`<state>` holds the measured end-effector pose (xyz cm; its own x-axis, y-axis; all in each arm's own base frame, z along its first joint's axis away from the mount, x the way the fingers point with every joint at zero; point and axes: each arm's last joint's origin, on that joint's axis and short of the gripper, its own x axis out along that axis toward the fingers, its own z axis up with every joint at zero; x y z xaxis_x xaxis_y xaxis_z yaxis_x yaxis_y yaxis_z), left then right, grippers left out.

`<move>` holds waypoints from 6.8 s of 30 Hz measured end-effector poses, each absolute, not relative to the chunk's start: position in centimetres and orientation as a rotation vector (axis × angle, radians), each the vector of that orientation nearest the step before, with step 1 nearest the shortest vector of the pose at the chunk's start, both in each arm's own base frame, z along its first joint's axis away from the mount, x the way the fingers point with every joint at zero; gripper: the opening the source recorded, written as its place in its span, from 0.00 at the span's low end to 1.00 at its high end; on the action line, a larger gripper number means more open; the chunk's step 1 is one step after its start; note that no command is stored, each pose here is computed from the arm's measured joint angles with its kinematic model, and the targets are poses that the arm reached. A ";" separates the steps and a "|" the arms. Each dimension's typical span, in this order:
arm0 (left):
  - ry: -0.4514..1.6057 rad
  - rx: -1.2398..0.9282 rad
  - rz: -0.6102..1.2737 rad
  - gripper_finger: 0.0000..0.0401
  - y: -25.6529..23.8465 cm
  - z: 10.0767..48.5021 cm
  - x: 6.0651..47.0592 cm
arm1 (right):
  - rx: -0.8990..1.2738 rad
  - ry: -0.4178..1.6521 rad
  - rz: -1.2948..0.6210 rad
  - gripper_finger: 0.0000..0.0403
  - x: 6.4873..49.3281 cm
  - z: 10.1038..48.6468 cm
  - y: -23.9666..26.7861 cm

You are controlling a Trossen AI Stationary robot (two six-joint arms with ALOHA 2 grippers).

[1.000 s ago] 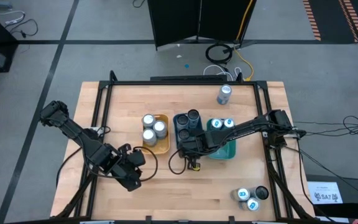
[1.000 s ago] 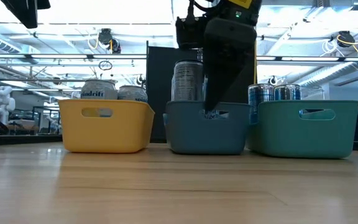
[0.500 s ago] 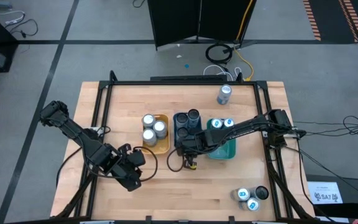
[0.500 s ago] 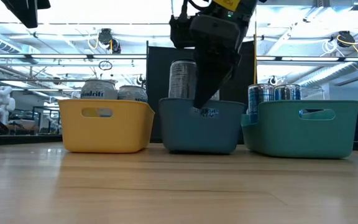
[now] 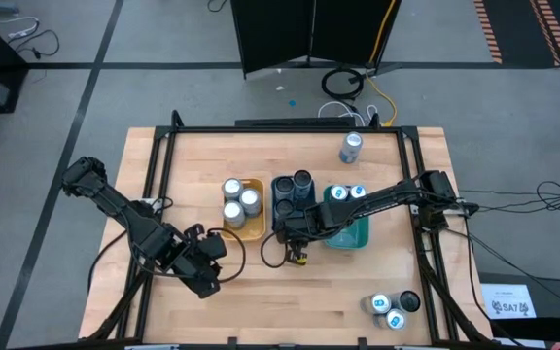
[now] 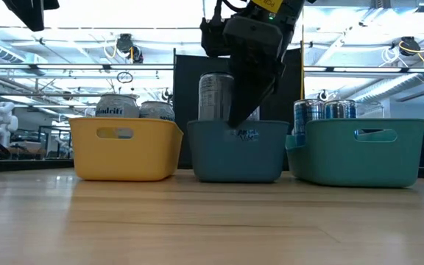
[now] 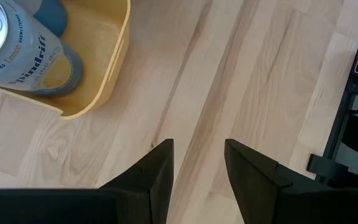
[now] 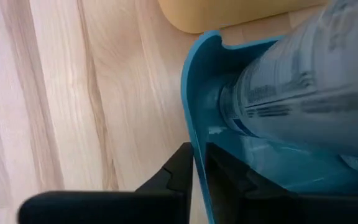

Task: Sort soda cans
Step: Adjust the blue bin, then put the blue-white soda can into the yellow bin

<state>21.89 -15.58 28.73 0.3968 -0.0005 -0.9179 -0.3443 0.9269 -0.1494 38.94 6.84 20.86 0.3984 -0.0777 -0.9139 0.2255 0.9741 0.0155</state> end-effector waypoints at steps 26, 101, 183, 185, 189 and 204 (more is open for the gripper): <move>1.150 -0.252 0.336 0.38 -11.8 29.2 22.6 | 0.241 1.269 -0.367 0.26 33.8 29.8 9.2; 1.010 -0.305 0.305 0.38 -6.4 32.7 21.9 | 0.682 0.959 -1.020 0.95 29.6 30.9 12.2; 0.794 -0.640 0.786 0.38 0.7 34.8 19.2 | 0.674 1.006 -1.085 0.69 22.7 25.0 -21.4; 0.811 -0.634 0.793 0.38 0.7 34.7 19.0 | 0.651 0.937 -1.062 0.69 22.8 27.3 -20.6; 0.845 -0.629 0.793 0.38 0.7 34.5 18.8 | 0.609 0.728 -0.939 0.69 23.0 32.9 -17.8; 0.851 -0.512 0.746 0.38 0.8 35.7 15.8 | 0.489 0.193 -0.320 0.70 28.4 41.1 -0.7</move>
